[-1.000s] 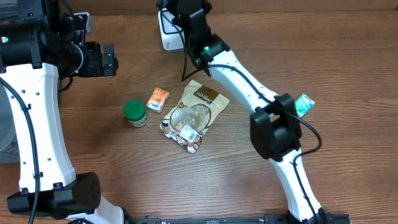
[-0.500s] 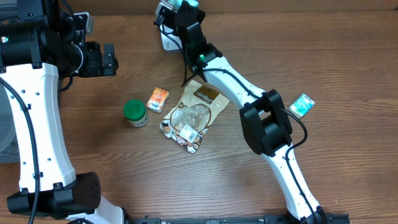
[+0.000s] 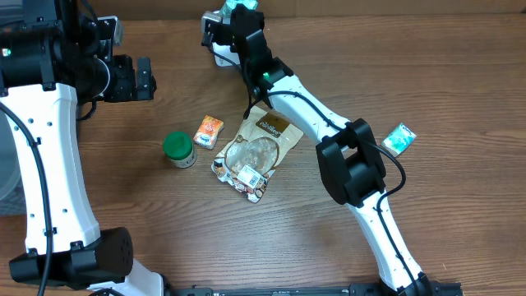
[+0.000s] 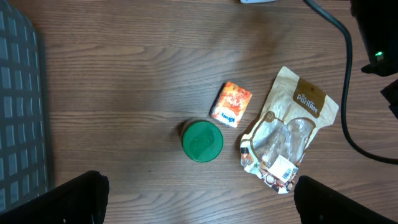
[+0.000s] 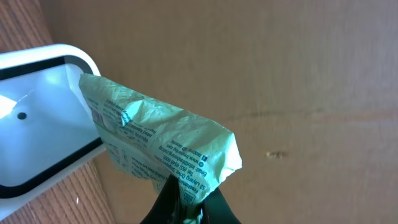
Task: Scan the item barcode
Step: 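Hold the wipes pack barcode in front of the scanner, then move the wipes pack right and drop it beside the tissue pack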
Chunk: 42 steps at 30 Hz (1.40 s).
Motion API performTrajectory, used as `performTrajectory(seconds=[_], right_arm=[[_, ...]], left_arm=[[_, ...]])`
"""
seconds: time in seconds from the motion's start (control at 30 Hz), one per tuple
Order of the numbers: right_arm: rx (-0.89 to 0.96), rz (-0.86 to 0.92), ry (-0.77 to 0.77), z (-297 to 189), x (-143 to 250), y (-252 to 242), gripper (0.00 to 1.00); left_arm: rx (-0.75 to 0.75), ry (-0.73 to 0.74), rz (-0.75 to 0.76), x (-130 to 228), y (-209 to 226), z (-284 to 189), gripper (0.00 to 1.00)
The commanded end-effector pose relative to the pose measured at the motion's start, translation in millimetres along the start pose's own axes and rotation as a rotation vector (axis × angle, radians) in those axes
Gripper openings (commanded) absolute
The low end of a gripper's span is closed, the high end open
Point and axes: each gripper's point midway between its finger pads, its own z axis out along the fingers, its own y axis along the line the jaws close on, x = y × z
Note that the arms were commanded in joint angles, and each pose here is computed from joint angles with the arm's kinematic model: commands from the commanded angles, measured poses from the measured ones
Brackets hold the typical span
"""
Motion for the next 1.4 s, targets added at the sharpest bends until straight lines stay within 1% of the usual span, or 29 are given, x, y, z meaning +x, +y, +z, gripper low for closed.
performTrajectory(seconds=[0.0,0.17,0.23,0.37,0.7,0.9,0.93,1.0,1.1,1.17,1.23,1.3,1.37], right_arm=[[0.015,-0.082,-0.044,-5,-21,-4,0.04],[0.032,-0.233,-0.057,-8,-30,-6,0.04],[0.08,-0.219,-0.067,-8,-34,-18,0.04],[0.119,-0.203,-0.07,-9,-35,-27,0.04],[0.121,-0.201,-0.064,-9,-35,-28,0.04],[0.128,-0.183,-0.021,-10,-28,-29,0.04],[0.133,-0.164,-0.02,-11,-29,-33,0.04],[0.143,-0.072,-0.033,-15,-31,-42,0.04],[0.167,0.137,-0.061,-24,-35,-67,0.04],[0.187,0.303,-0.085,-36,-38,-93,0.04],[0.197,0.419,-0.103,-47,-40,-114,0.04],[0.187,0.532,-0.111,-60,-40,-133,0.04],[0.137,0.638,-0.097,-76,-38,-146,0.04]], left_arm=[[-0.003,-0.007,0.02,-1,0,-1,1.0],[-0.003,-0.007,0.02,-1,0,-1,1.0],[-0.003,-0.007,0.02,-1,0,-1,1.0],[-0.003,-0.007,0.02,-1,0,-1,0.99],[-0.003,-0.007,0.02,-1,0,-1,1.0],[-0.003,-0.007,0.02,-1,0,-1,1.0],[-0.003,-0.007,0.02,-1,0,-1,0.99],[-0.003,-0.007,0.02,-1,0,-1,1.0],[-0.003,-0.007,0.02,-1,0,-1,1.0],[-0.003,-0.007,0.02,-1,0,-1,1.0],[-0.003,-0.007,0.02,-1,0,-1,0.99],[-0.003,-0.006,0.02,-1,0,-1,0.99],[-0.003,-0.007,0.02,-1,0,-1,1.0]])
